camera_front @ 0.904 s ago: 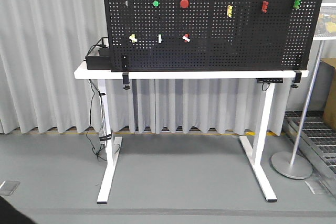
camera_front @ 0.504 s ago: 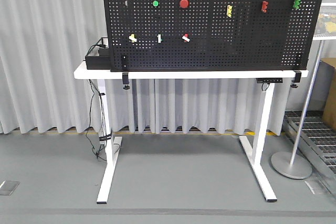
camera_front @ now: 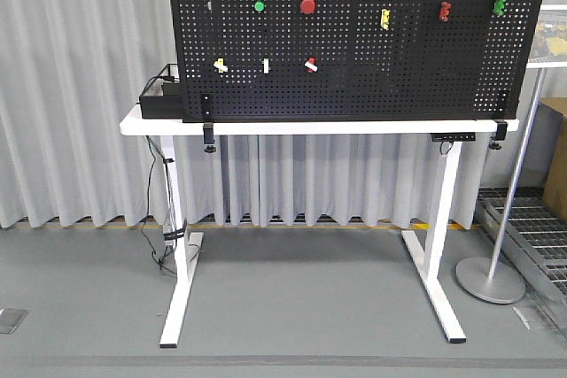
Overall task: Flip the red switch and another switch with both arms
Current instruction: 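Drive the base forward up to the black pegboard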
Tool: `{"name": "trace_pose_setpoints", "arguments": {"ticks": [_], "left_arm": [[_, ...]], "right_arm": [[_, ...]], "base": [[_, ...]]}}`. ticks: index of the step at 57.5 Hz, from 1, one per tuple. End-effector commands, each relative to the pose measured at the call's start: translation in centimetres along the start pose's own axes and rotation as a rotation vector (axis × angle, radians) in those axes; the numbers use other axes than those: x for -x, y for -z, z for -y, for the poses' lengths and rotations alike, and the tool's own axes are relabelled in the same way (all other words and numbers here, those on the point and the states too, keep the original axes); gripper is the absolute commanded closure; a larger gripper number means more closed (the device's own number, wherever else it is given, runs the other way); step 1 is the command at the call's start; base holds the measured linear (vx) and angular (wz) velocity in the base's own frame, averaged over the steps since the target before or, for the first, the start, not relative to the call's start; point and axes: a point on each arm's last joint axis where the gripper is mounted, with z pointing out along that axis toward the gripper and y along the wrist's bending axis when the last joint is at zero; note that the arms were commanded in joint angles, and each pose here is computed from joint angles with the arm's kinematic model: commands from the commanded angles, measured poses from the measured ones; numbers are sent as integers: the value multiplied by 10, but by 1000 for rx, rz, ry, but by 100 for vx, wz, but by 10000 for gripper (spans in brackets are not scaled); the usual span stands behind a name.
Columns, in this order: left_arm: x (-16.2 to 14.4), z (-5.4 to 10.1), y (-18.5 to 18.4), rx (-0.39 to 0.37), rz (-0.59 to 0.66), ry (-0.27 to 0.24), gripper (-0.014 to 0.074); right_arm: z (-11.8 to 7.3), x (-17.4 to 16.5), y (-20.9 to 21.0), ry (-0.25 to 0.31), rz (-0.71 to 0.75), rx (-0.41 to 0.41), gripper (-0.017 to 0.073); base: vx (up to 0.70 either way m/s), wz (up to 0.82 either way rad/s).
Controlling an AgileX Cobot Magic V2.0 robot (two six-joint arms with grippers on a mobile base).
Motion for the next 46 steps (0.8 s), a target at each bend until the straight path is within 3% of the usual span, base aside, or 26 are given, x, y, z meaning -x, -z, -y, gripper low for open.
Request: {"name": "trace_pose_setpoints", "arguments": {"ticks": [1,46], "left_arm": [[1,0,1,-3,77,6,591],[1,0,1,-3,77,6,591]], "right_arm": [[0,6,1,15,84,-3,566],[0,6,1,15,84,-3,566]], "base": [[8,-1],[15,-1]]}}
